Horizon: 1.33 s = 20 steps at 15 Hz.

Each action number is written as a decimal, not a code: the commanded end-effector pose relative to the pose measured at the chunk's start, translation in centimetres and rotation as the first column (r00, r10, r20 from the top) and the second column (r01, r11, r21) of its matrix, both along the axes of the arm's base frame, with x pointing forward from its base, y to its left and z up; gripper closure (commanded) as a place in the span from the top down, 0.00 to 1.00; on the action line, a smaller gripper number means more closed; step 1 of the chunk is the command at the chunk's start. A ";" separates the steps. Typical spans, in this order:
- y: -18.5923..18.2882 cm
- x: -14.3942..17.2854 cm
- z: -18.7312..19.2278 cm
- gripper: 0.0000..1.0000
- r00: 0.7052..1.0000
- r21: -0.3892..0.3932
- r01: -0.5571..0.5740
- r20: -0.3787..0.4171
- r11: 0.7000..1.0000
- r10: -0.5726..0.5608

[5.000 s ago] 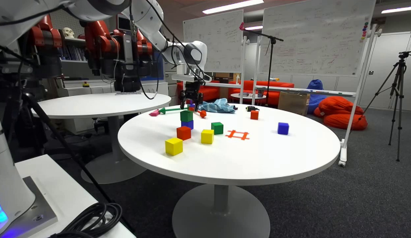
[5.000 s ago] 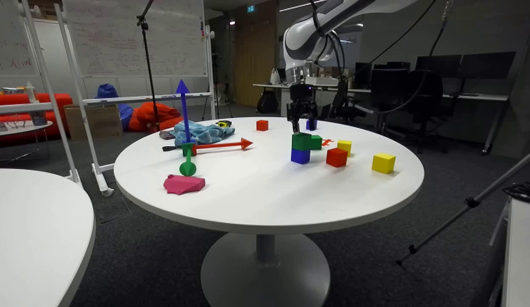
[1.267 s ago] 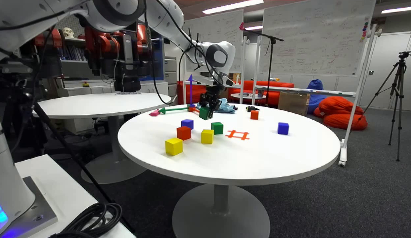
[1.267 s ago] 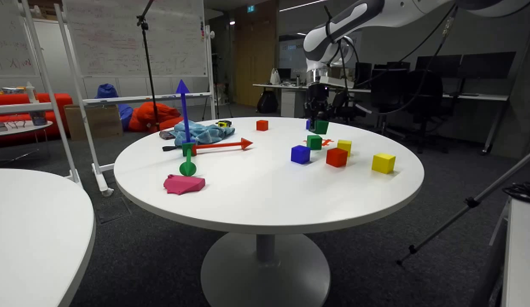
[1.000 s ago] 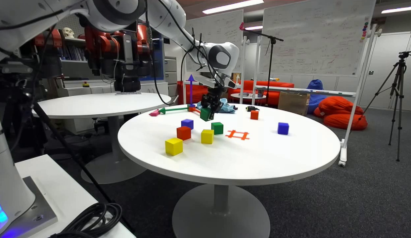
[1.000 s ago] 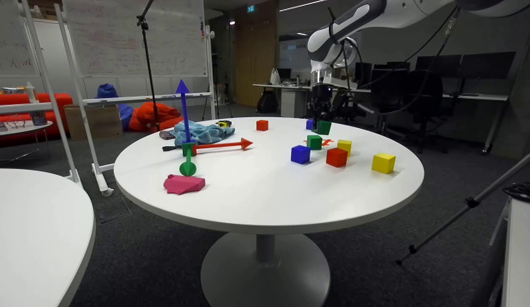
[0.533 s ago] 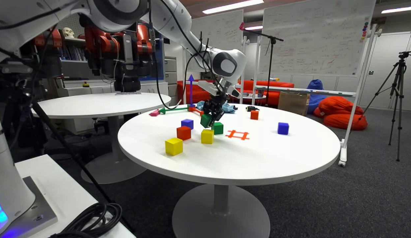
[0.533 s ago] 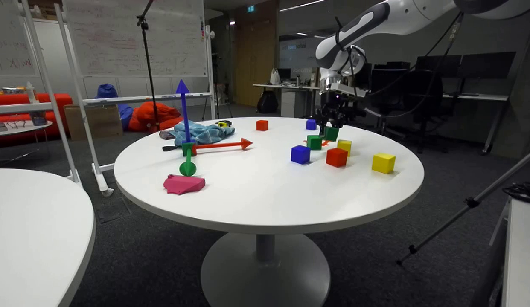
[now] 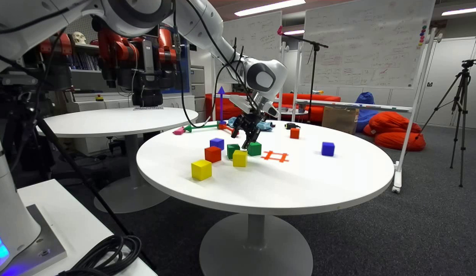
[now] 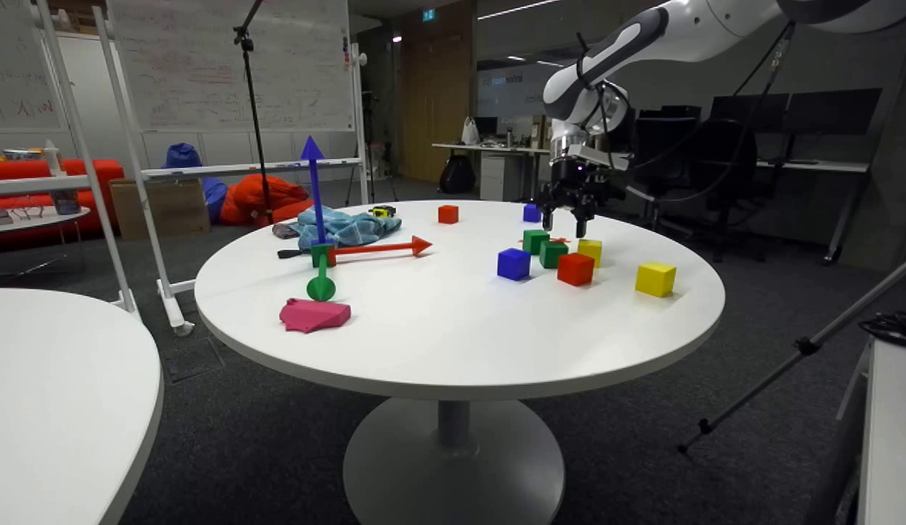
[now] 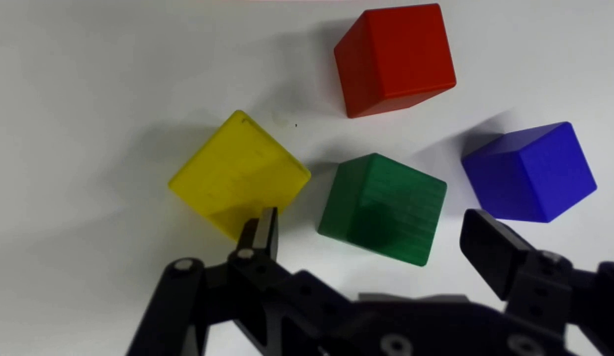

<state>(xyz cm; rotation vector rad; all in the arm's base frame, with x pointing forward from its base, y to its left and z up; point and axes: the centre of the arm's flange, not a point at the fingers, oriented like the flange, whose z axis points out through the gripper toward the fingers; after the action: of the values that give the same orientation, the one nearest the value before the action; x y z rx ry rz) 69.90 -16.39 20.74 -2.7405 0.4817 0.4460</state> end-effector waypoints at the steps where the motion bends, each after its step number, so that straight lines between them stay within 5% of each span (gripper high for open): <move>1: 1.9 -1.5 1.3 1.00 0.999 -0.013 -0.007 0.043 1.000 0.007; 10: 7.3 -5.6 5.7 1.00 0.934 -0.165 0.035 0.355 0.986 0.027; 20: 12.3 -13.0 5.9 1.00 0.906 -0.171 -0.052 0.407 0.984 0.119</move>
<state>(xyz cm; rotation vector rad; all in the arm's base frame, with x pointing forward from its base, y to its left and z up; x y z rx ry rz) 64.17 -5.71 26.06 -2.8945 0.3793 -0.1338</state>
